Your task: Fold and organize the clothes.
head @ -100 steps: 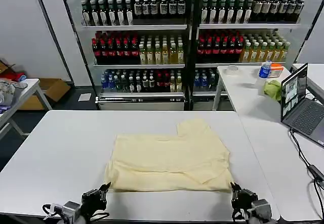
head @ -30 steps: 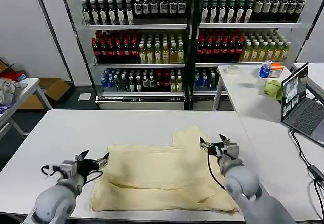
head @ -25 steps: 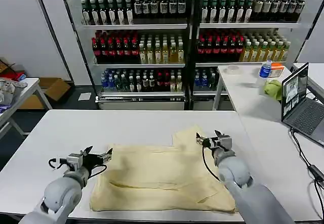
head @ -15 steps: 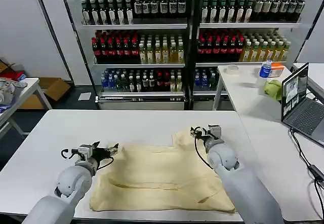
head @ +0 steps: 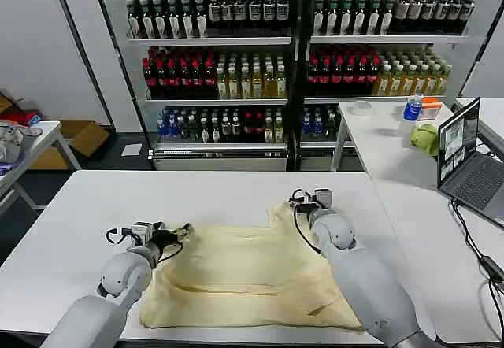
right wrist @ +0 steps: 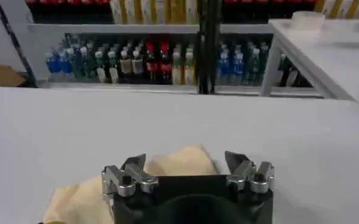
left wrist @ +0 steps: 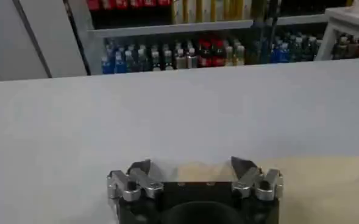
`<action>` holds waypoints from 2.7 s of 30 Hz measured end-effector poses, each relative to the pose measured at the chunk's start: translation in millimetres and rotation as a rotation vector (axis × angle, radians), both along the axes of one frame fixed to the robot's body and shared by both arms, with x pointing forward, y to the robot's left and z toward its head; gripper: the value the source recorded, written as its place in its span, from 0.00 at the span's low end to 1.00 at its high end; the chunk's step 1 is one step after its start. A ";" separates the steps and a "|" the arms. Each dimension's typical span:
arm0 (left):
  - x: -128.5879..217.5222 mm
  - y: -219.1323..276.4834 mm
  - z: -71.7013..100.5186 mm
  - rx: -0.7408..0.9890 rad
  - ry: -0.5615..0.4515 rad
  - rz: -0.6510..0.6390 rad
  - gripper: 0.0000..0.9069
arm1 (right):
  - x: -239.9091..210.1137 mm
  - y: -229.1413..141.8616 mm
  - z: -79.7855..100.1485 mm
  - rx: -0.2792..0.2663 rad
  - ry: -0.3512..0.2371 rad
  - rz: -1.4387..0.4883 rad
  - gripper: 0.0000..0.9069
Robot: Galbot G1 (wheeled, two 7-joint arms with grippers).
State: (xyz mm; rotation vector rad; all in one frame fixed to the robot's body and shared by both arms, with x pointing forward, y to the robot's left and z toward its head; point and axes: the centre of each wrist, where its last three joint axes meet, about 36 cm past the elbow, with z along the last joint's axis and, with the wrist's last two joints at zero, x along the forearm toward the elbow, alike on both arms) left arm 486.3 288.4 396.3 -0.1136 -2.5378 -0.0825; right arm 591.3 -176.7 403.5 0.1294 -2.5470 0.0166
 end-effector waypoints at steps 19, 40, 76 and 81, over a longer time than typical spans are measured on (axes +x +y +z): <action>-10.8 -0.2 -5.8 -0.044 0.016 -0.003 0.02 | -9.4 -0.7 -9.2 0.038 0.011 0.016 0.00; -39.5 21.9 34.0 -0.117 -0.071 0.015 0.02 | -67.9 -27.5 52.4 0.082 -0.181 0.061 0.00; -165.7 16.9 56.6 -0.123 -0.073 -0.096 0.02 | -268.1 -63.5 83.2 0.077 -0.164 0.091 0.00; -170.4 17.8 52.8 -0.103 -0.070 -0.097 0.02 | -281.8 -64.2 74.8 0.073 -0.123 0.083 0.00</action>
